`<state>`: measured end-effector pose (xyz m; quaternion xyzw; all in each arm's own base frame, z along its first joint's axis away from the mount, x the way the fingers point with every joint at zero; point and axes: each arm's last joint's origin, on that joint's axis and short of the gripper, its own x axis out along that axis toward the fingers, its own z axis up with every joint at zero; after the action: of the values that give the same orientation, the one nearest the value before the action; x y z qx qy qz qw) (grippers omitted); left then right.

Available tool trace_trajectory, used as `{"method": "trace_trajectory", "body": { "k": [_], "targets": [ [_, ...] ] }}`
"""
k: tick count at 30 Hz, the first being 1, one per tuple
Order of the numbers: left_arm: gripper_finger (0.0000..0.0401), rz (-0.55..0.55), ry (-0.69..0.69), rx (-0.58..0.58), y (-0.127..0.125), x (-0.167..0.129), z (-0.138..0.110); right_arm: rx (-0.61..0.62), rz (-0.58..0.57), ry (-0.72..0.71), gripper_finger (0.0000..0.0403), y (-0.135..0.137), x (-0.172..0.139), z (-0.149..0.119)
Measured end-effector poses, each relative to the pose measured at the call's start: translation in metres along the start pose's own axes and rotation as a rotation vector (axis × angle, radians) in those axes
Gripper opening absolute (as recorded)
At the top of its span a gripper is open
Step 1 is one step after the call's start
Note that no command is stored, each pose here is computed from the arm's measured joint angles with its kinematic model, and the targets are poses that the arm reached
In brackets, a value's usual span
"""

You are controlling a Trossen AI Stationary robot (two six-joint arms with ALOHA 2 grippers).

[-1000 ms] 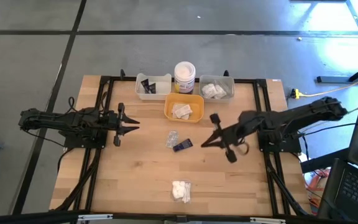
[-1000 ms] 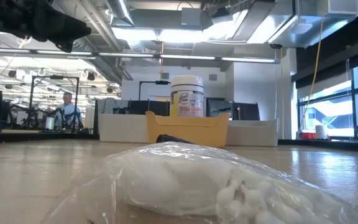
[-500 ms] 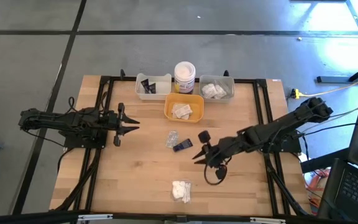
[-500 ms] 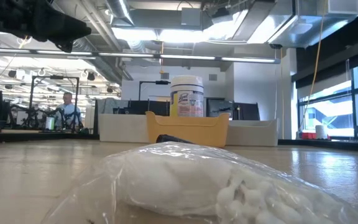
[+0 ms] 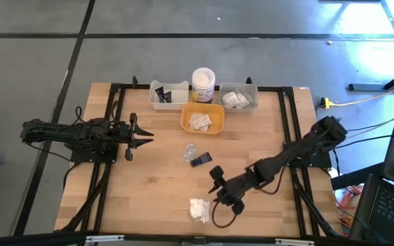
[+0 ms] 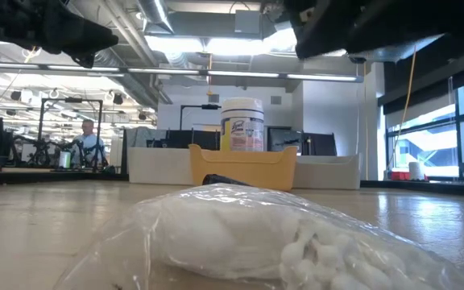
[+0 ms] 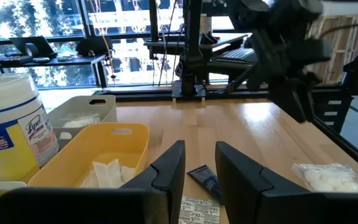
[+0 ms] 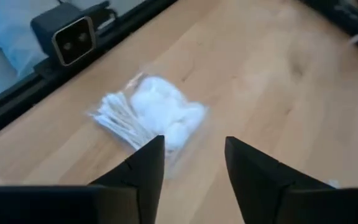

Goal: Pick & Place Travel size toiletries
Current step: Put the white cotton pack into the gray bin

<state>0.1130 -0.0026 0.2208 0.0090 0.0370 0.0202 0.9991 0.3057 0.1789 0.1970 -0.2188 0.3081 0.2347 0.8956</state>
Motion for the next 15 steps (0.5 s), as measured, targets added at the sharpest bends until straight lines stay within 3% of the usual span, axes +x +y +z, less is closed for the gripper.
{"method": "trace_trajectory", "body": {
  "k": [15],
  "targets": [
    [0.0086, 0.000, 0.000, 0.000, 0.000, 0.000, 0.000, 0.043, 0.029, 0.091, 0.0233, 0.019, 0.057, -0.032]
  ]
}}
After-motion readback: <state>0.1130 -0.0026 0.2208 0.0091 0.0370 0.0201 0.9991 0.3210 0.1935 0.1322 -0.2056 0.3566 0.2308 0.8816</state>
